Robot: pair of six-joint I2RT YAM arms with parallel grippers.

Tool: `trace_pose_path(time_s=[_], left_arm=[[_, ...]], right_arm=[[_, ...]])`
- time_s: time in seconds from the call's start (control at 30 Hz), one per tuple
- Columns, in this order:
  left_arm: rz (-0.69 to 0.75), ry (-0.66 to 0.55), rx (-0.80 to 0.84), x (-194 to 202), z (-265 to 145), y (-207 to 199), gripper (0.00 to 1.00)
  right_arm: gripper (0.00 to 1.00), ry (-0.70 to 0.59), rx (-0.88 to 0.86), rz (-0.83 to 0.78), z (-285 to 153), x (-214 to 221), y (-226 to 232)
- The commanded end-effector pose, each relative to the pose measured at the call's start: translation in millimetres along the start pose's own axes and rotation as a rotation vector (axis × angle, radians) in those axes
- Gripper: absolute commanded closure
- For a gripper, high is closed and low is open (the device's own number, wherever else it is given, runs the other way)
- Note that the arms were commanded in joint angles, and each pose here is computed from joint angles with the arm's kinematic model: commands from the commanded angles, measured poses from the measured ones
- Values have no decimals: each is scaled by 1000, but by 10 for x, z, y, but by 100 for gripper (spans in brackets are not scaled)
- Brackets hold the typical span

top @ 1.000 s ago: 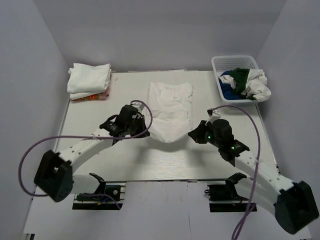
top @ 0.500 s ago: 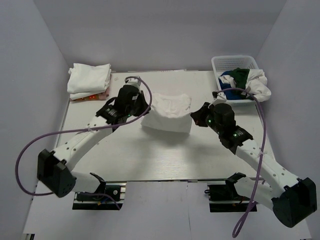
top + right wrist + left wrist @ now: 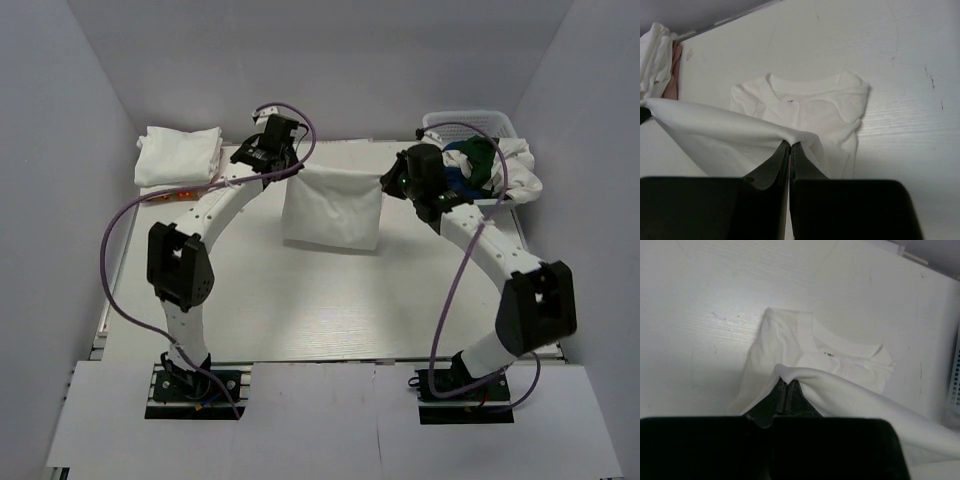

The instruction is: Fold and stack the t-shirts

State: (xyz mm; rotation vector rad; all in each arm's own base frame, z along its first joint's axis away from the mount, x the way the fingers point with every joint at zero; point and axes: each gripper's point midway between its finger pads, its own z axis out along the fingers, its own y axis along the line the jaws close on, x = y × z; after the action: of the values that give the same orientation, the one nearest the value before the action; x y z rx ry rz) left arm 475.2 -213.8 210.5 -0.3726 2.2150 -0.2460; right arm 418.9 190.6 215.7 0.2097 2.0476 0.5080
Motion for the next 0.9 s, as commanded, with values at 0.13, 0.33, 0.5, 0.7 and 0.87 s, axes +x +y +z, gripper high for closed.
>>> trace_pose_path(time_s=[0.13,0.33,0.5,0.7,0.87], left_arm=[[21,-66,39,-388,471,-162,100],[41,-42,100,-259,1020,-207,100],[43,-59,147,-191,1381,-225,89],[30,-67,143,-319,1486,-189,10],[83,-45,140,-322,1295,-141,0]], right_arm=[[100,-9,-1,6,568,-370,-98],[100,65,87,63,1148,-181,-469],[100,124,111,77,1566,-53,-667],[10,201,-28,92,1805,-111,-489],[10,211,-63,69,1571,-94,-377]])
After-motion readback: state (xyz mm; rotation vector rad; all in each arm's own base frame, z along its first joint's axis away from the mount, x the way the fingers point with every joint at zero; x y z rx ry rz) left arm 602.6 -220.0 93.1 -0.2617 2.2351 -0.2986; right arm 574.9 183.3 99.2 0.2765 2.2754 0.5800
